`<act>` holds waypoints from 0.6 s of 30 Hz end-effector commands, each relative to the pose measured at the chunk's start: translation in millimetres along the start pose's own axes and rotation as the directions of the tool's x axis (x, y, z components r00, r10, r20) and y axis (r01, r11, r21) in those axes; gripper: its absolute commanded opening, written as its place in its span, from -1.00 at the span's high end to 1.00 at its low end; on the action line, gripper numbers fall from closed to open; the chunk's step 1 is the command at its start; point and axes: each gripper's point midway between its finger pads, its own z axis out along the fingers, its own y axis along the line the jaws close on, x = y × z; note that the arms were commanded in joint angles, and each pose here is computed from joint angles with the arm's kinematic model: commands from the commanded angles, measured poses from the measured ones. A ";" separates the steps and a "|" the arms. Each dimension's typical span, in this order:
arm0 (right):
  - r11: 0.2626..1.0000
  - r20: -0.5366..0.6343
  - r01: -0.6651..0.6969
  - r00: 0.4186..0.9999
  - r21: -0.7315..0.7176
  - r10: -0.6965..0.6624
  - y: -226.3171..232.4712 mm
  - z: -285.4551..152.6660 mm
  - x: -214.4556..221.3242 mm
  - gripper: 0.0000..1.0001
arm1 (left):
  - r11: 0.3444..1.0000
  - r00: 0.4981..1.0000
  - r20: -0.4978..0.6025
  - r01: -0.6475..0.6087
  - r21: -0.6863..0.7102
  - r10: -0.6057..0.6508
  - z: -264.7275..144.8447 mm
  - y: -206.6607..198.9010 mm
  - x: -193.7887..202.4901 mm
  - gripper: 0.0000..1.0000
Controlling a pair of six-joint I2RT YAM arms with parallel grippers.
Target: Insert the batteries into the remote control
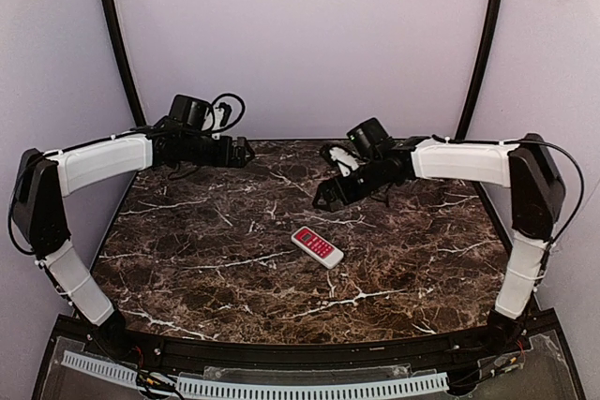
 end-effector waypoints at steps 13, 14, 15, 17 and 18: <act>0.985 0.325 -0.154 0.930 -0.079 0.171 -52.2 -66.3 36.2 -0.97 | 0.983 0.973 -0.146 0.175 -0.055 -0.181 7.4 44.7 88.2 -0.99; 0.982 0.324 -0.163 0.928 -0.092 0.184 -52.0 -63.1 40.7 -0.97 | 0.983 0.972 -0.153 0.173 -0.063 -0.181 8.5 46.7 95.1 -0.99; 0.980 0.323 -0.172 0.926 -0.105 0.197 -51.1 -59.7 44.6 -0.97 | 0.983 0.971 -0.162 0.168 -0.070 -0.177 8.8 47.5 99.1 -0.99; 0.977 0.331 -0.171 0.921 -0.127 0.204 -48.8 -57.3 44.7 -0.97 | 0.984 0.970 -0.172 0.160 -0.083 -0.172 10.0 48.8 103.8 -0.99; 0.977 0.336 -0.169 0.919 -0.131 0.204 -48.8 -57.4 42.2 -0.97 | 0.984 0.970 -0.172 0.158 -0.081 -0.170 10.4 48.3 104.5 -0.99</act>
